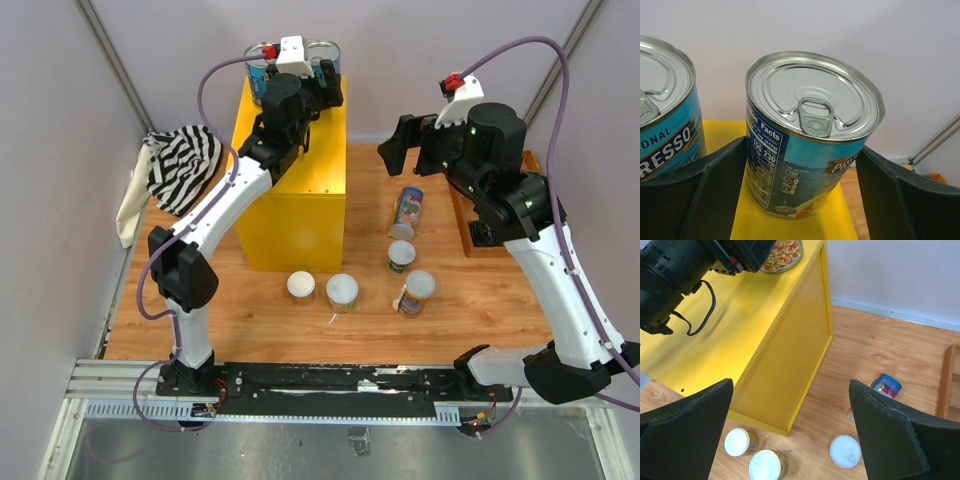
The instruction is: Place and organize the canned foods onto the counter
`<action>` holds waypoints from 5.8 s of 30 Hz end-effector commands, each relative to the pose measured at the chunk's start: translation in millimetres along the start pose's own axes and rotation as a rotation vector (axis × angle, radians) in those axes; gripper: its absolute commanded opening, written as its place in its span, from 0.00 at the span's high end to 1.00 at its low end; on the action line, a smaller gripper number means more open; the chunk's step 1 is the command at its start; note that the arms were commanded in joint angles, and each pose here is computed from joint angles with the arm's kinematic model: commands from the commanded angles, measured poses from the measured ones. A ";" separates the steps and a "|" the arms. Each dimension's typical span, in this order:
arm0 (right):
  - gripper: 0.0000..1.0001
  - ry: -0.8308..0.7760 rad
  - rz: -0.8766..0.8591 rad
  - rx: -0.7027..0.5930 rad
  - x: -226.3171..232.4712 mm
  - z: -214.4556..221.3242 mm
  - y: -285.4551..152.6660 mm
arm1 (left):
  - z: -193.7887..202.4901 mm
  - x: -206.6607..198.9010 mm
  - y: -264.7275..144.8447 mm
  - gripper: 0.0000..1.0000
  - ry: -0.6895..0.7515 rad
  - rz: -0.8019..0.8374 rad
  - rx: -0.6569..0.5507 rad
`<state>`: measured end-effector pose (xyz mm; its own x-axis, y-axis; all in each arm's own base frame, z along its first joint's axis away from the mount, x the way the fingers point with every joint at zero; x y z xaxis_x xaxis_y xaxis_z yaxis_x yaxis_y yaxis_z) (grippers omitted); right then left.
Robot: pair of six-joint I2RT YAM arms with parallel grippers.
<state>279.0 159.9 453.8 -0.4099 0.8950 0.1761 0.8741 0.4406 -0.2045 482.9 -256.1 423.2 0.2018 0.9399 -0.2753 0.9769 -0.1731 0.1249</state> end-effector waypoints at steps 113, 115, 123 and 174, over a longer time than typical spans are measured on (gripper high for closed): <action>0.02 0.292 0.629 0.628 -143.4 285.5 128.0 | -4.6 -50.6 -295.8 0.01 -0.073 0.325 0.107; 0.02 0.287 0.645 0.631 -146.5 289.4 129.4 | -4.7 -50.1 -297.2 0.01 -0.073 0.332 0.103; 0.01 0.295 0.638 0.659 -153.1 303.9 138.2 | 1.7 -49.6 -298.3 0.01 -0.066 0.342 0.104; 0.48 0.114 0.399 0.679 -110.1 200.5 95.4 | -18.1 -52.8 -309.7 0.01 -0.161 0.383 0.024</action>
<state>348.4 108.6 183.7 0.0125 0.9992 0.0381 0.5022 0.0267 -0.8644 172.7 -252.5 404.8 0.5548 0.7624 -0.3331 0.8309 -0.5282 0.1749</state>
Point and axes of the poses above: each gripper's point midway between its finger pads, its own y axis out along the fingers, its own x axis along the line the jaws close on, z = x × y, the point moved 5 cm from there along -y, back along the fingers, and after that the axes turned 1 degree about -y, right-handed, at the moved point
